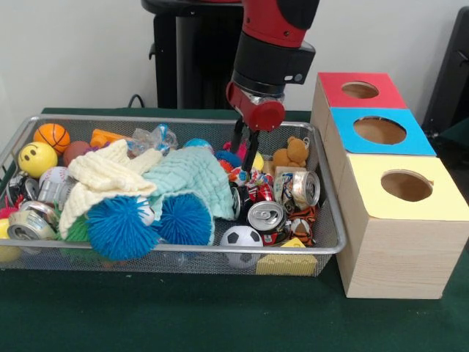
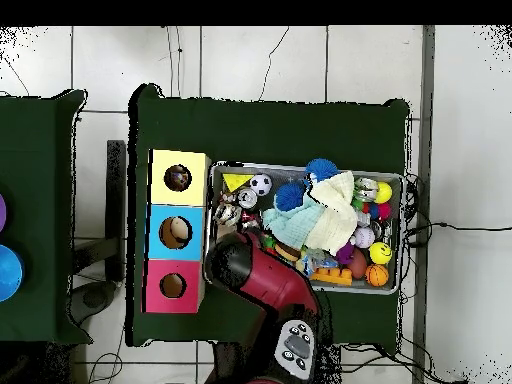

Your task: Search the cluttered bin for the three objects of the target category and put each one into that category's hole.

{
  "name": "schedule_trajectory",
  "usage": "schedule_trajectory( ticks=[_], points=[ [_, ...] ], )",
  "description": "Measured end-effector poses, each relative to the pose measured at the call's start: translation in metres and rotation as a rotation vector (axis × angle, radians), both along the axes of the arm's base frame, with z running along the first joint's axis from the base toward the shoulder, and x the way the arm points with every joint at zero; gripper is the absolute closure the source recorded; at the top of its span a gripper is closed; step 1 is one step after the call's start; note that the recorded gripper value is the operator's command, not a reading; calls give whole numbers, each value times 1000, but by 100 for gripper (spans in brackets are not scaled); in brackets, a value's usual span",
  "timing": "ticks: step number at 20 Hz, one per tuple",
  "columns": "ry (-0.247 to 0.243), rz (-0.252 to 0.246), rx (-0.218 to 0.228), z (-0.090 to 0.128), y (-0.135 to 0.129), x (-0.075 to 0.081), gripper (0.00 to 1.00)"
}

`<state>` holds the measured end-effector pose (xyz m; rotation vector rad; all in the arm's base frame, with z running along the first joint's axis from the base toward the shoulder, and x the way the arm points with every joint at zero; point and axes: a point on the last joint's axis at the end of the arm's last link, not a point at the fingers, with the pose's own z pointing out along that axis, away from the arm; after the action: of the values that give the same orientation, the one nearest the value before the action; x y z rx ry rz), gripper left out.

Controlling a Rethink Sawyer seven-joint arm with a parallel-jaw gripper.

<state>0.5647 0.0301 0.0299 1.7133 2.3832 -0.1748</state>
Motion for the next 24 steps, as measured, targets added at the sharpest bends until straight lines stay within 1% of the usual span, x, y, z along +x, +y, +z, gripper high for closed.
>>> schedule_trajectory(
  ticks=[1, 8, 10, 14, 17, 24],
  points=[
    [6, 0, 10, 2, 1, 4, 0],
    [31, -19, 44, 11, -5, 14, 0],
    [38, -25, 60, 19, -4, 16, 0],
    [45, -21, 85, 35, 4, 19, 0],
    [40, -20, 100, 44, 8, 22, 0],
    [16, -17, 111, 54, 12, 29, 0]
  ],
)
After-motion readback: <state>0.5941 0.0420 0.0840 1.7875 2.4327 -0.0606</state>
